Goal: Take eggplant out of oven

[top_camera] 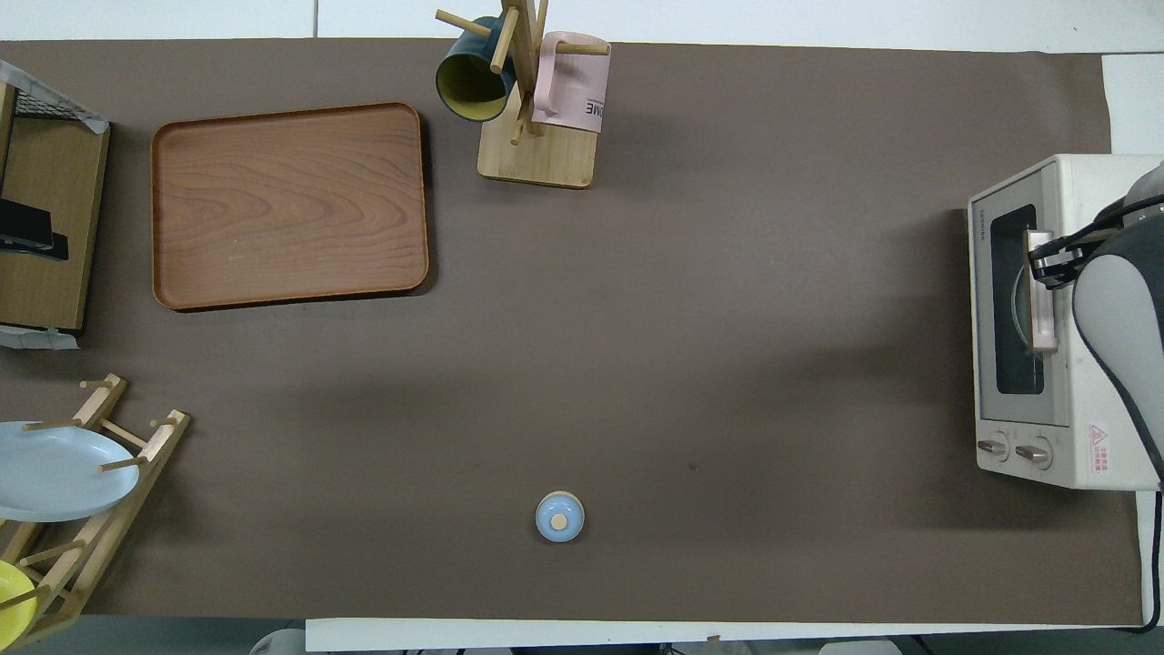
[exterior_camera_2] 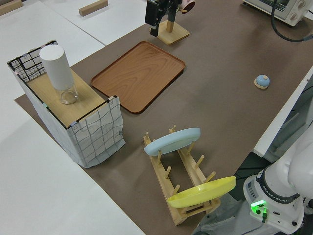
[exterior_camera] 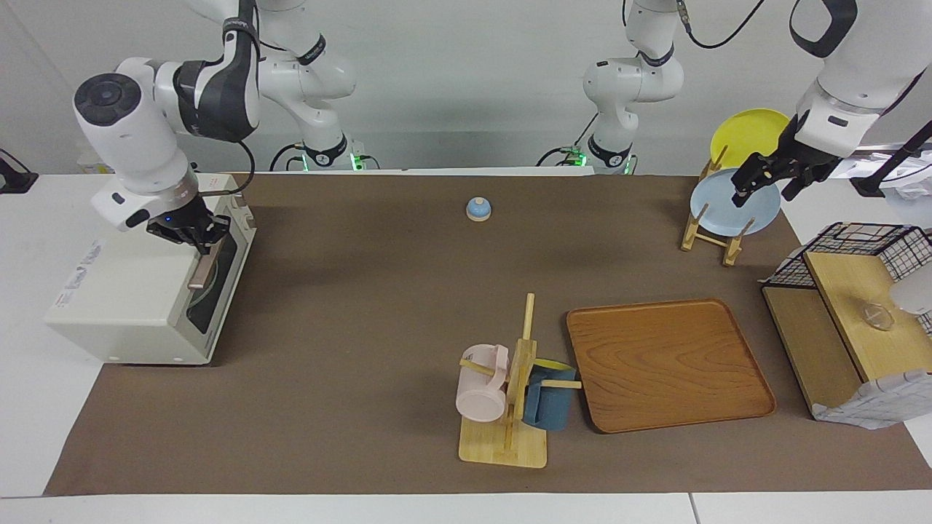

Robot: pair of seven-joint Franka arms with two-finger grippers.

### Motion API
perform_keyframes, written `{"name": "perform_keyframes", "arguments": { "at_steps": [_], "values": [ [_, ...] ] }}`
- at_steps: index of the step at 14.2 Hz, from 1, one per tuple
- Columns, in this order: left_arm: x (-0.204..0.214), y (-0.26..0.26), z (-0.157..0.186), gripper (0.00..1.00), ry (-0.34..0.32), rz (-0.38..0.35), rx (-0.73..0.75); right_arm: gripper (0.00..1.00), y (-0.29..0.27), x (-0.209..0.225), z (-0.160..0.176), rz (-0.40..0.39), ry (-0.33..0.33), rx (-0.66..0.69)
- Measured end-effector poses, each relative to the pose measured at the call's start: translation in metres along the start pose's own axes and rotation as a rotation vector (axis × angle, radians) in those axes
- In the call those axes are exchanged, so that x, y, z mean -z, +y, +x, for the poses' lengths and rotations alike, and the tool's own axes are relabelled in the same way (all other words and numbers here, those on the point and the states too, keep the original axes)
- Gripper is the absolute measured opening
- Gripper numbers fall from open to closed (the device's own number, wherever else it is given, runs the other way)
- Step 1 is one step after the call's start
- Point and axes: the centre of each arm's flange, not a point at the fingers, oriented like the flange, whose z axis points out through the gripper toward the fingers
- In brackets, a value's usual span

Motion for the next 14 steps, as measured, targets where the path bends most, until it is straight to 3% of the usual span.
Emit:
{"name": "perform_keyframes", "arguments": {
  "at_steps": [5,9,11,14],
  "values": [
    [0.0,0.0,0.0,1.0,0.0,0.0,0.0,0.01,-0.01,-0.016,0.003,-0.027,-0.011,0.031],
    [0.0,0.0,0.0,1.0,0.0,0.0,0.0,0.01,-0.068,-0.025,0.022,-0.023,0.023,0.031],
    [0.0,0.0,0.0,1.0,0.0,0.0,0.0,0.01,-0.11,-0.046,0.042,0.008,0.052,0.01],
    [0.0,0.0,0.0,1.0,0.0,0.0,0.0,0.01,-0.129,-0.091,0.065,0.039,0.052,-0.003]
  ]
}}
